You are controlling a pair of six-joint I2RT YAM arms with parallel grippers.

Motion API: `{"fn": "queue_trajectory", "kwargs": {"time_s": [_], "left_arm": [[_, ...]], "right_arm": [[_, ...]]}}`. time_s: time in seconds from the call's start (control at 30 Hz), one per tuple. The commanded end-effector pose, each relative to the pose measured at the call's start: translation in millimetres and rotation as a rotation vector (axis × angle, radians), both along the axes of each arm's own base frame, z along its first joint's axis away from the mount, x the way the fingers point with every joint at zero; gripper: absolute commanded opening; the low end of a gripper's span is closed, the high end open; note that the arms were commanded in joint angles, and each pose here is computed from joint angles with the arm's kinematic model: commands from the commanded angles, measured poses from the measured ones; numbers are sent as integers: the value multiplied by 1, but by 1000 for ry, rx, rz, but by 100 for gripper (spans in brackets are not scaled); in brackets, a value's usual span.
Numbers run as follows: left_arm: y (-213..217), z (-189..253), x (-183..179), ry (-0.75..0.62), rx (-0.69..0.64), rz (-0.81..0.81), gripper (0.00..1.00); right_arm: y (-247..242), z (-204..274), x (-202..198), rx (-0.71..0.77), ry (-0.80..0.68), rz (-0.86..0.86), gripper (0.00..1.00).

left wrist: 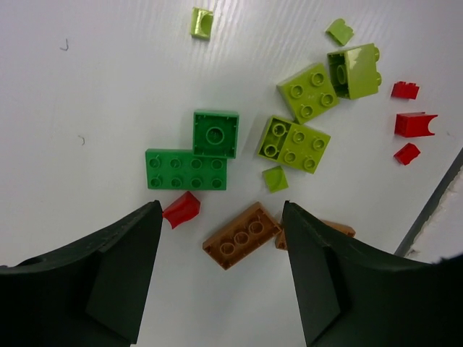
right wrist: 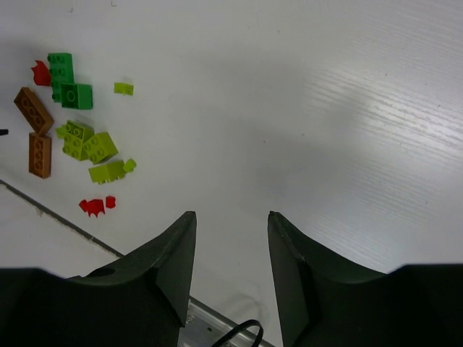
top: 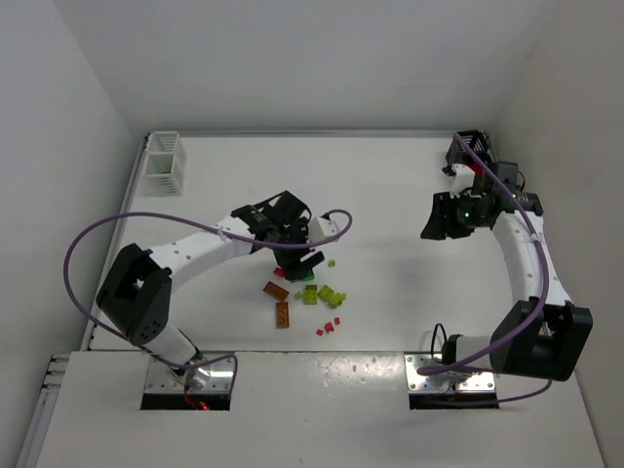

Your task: Sort the legos into containers by color

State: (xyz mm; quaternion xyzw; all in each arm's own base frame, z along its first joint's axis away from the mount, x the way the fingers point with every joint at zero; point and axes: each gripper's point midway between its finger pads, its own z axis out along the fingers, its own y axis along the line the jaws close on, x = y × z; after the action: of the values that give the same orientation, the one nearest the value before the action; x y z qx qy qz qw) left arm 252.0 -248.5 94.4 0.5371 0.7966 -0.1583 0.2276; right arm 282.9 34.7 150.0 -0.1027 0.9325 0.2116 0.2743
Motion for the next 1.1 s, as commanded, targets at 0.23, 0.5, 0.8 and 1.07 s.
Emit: {"fn": "queue_trajectory", "kwargs": {"time_s": [0.23,0.5,0.8,1.07], "left_arm": [[-34,-2,-20,-45,-11,-130,73],[-37,5,-22,-63,-33,-167,73],[-22,19,8,-159,-36,-105,72],[-22,8,34,-133,-37,4,73]], "right_arm": [[10,5,6,54,-46,21,45],[12,4,6,66,-44,19,45],[12,5,8,72,-53,5,45],[11,6,12,67,-56,-6,45]]}}
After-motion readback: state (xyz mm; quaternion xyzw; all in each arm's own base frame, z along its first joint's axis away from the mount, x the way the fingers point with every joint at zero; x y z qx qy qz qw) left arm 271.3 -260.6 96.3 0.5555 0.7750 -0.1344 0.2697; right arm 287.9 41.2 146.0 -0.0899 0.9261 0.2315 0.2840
